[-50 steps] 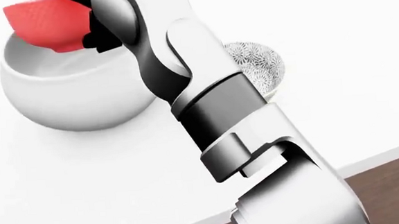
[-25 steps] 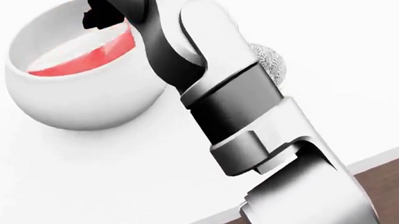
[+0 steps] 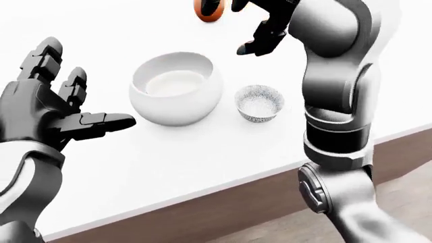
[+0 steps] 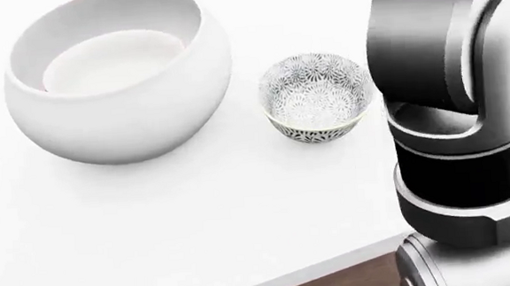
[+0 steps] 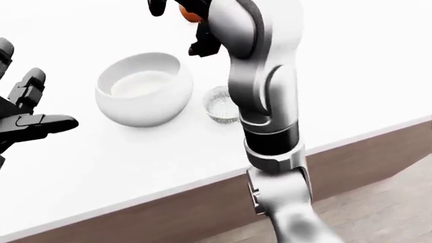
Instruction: Stack the bowls from largest to smallest.
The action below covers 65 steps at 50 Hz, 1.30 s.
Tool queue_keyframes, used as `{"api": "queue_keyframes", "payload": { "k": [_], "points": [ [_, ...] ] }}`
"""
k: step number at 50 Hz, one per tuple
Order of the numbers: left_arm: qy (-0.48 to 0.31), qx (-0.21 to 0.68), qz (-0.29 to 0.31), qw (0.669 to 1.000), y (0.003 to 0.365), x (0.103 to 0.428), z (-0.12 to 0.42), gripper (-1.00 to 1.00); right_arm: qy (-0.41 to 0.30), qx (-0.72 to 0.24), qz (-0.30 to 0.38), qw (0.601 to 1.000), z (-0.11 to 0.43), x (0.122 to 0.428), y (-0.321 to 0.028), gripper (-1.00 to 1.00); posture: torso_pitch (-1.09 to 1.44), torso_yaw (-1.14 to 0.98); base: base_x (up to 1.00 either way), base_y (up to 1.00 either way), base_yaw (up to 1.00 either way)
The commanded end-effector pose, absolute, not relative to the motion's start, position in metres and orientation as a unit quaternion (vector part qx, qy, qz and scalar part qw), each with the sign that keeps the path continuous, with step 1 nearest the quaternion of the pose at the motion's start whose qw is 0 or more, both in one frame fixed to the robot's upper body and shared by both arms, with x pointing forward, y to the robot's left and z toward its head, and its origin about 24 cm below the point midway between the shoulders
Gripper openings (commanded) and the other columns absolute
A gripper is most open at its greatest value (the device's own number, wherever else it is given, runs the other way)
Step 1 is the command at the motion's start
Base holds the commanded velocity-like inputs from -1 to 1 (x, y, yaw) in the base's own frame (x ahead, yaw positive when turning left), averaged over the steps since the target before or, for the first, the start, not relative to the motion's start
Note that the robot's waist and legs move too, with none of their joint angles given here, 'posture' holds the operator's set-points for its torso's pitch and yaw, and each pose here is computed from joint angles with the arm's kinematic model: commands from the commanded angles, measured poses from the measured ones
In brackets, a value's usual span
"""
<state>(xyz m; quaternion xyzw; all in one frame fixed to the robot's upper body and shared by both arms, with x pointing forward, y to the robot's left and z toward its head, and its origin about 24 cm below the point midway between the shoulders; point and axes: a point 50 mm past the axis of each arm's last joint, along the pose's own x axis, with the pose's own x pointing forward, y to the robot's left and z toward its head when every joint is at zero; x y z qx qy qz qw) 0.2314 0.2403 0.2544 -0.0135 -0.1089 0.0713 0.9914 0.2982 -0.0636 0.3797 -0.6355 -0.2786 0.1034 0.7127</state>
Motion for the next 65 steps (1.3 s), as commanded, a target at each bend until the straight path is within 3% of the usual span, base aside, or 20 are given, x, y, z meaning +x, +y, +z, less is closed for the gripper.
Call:
{"api": "queue_keyframes", "payload": {
  "k": [1, 15, 36, 65],
  "points": [
    [-0.147, -0.005, 0.075, 0.986, 0.239, 0.227, 0.267, 1.00, -0.295, -0.636, 0.092, 0.707, 0.388, 0.286, -0.068, 0.18, 0.00, 0.00, 0.00, 0.00, 0.00],
    [-0.144, -0.003, 0.074, 0.987, 0.237, 0.228, 0.263, 1.00, -0.267, -0.642, 0.106, 0.711, 0.352, 0.264, -0.088, 0.51, 0.00, 0.00, 0.00, 0.00, 0.00],
    [-0.142, -0.001, 0.074, 0.987, 0.235, 0.228, 0.262, 1.00, -0.228, -0.661, 0.140, 0.701, 0.331, 0.233, -0.106, 0.42, 0.00, 0.00, 0.00, 0.00, 0.00],
    [-0.142, -0.001, 0.075, 0.987, 0.237, 0.229, 0.261, 1.00, -0.147, -0.688, 0.147, 0.696, 0.285, 0.269, -0.125, 0.21, 0.00, 0.00, 0.00, 0.00, 0.00]
  ]
}}
